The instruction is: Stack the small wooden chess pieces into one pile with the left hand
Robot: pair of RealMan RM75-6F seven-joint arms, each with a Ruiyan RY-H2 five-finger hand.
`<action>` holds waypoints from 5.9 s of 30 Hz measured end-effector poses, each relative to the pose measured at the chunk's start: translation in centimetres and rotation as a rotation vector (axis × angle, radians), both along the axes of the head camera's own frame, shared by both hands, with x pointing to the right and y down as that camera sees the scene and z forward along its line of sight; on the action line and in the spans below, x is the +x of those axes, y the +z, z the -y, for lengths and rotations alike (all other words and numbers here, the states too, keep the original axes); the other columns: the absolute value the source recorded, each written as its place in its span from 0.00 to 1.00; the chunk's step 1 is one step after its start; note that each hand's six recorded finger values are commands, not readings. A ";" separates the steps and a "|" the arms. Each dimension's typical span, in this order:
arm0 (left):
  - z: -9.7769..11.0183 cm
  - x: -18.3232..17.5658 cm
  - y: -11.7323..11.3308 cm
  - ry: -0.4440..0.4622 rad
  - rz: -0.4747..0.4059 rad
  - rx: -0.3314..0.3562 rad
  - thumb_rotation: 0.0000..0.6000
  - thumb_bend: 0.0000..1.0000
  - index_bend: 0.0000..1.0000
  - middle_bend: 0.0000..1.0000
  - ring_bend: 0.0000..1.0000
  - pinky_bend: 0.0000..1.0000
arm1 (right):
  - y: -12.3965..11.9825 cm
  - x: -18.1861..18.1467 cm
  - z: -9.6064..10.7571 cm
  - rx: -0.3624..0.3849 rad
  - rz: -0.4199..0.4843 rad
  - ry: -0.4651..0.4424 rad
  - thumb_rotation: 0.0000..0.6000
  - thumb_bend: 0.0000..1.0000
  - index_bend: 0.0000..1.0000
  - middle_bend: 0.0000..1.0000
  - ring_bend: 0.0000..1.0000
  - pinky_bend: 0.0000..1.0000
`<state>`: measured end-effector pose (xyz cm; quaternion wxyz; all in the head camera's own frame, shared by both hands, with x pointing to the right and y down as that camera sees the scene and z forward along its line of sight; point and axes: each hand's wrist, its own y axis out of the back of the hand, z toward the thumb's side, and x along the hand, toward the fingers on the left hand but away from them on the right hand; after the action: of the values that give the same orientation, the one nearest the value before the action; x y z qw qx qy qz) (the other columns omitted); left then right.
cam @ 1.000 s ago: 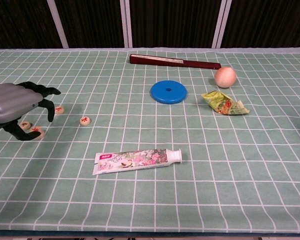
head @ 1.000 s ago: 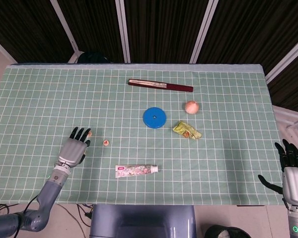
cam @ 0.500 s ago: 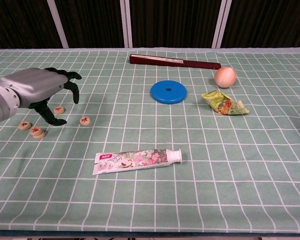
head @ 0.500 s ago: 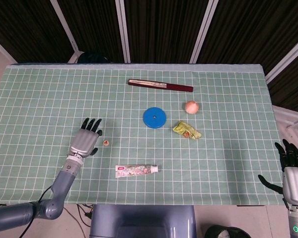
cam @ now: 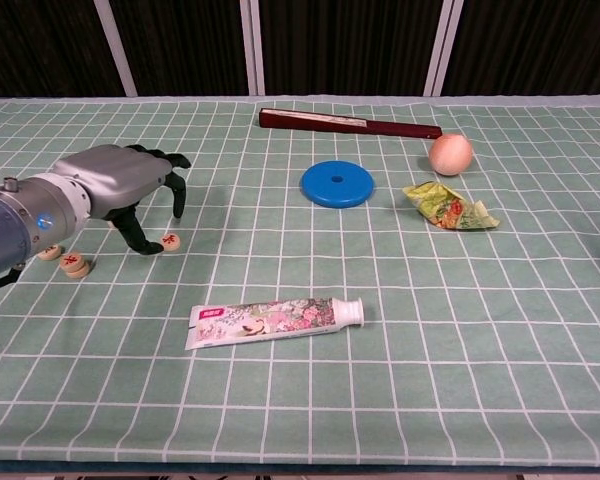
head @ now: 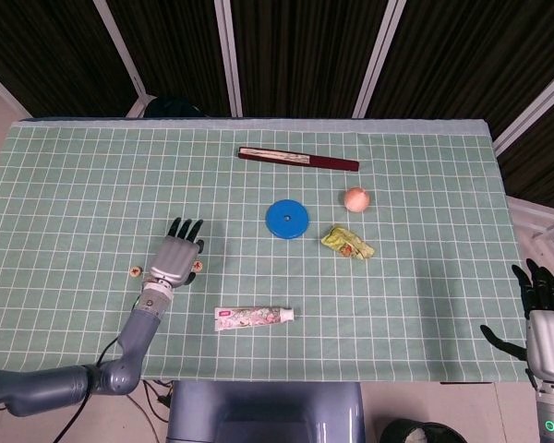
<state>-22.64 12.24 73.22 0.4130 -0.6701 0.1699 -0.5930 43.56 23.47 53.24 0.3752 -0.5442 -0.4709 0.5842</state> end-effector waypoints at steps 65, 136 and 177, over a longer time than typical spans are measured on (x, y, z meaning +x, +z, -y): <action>-3.9 -8.1 -3.8 0.032 -0.005 0.040 1.00 0.32 0.50 0.00 0.00 0.00 | 0.1 0.0 0.0 -0.003 0.004 0.009 1.00 0.23 0.08 0.01 0.00 0.00; -4.8 -9.7 -2.1 0.039 0.047 0.037 1.00 0.32 0.45 0.00 0.00 0.00 | 0.1 0.0 -0.1 -0.005 0.001 0.009 1.00 0.23 0.08 0.01 0.00 0.00; -2.3 -13.7 -0.8 -0.086 0.066 0.025 1.00 0.28 0.40 0.00 0.00 0.00 | 0.2 0.0 -0.1 -0.009 -0.004 0.016 1.00 0.23 0.08 0.01 0.00 0.00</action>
<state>-36.33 14.58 72.39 0.4007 -0.6371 0.1920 -0.6298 43.58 23.60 53.46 0.3690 -0.5407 -0.4719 0.5906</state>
